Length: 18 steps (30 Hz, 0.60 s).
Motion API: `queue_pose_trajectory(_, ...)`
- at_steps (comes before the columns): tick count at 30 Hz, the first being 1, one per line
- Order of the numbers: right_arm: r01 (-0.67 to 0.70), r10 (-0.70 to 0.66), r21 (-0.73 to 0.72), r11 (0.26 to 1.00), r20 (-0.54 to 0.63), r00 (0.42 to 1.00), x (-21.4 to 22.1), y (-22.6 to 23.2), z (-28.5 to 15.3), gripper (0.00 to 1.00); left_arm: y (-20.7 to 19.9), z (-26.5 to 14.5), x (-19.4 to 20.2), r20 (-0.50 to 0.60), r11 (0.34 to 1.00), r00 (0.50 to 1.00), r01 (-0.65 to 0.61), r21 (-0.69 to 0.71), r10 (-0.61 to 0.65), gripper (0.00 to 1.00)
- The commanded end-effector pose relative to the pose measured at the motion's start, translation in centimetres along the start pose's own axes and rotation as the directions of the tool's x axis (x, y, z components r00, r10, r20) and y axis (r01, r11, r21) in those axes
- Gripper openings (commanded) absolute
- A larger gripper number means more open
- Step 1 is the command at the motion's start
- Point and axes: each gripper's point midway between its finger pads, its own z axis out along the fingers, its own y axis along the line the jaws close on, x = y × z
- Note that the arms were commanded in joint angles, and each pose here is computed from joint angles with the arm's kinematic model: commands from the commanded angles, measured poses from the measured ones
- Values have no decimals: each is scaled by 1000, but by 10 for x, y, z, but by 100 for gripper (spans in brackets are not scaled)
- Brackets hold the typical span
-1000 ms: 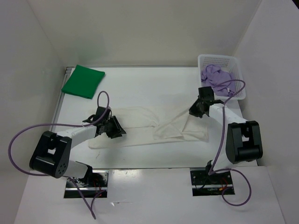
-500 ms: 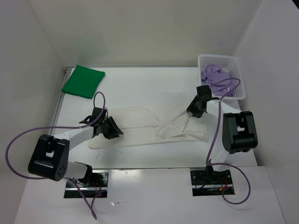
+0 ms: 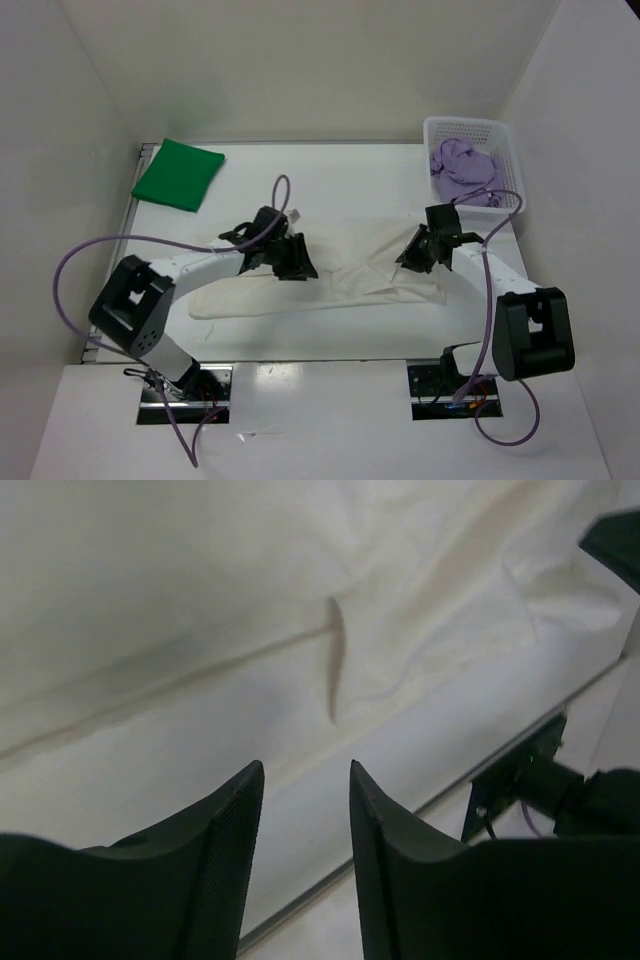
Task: Fold and stack the t-shirts
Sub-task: Fold the other side of the tshirt into a rectangle
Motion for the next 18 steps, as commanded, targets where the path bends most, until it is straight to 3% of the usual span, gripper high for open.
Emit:
queue_pose_trajectory(1, -27, 24, -28, 999, -107, 994, 27, 1, 13, 31, -35, 32, 30, -148, 994, 987, -48, 97, 62, 48)
queue_pose_trajectory(4, -19, 14, -47, 999, -109, 994, 29, 4, 23, 44, -54, 52, 50, -227, 988, 969, -68, 139, 99, 54)
queue_pose_trajectory(11, -3, -4, -51, 999, -123, 992, 25, 9, 37, 47, -58, 72, 60, -282, 986, 953, -67, 152, 108, 55)
queue_pose_trajectory(13, -1, -5, -59, 998, -115, 993, 23, 10, 40, 41, -58, 75, 60, -285, 988, 955, -45, 146, 86, 54)
queue_pose_trajectory(18, 4, -13, -96, 995, -92, 996, 16, 21, 31, 12, -54, 79, 60, -280, 990, 957, -37, 136, 74, 43)
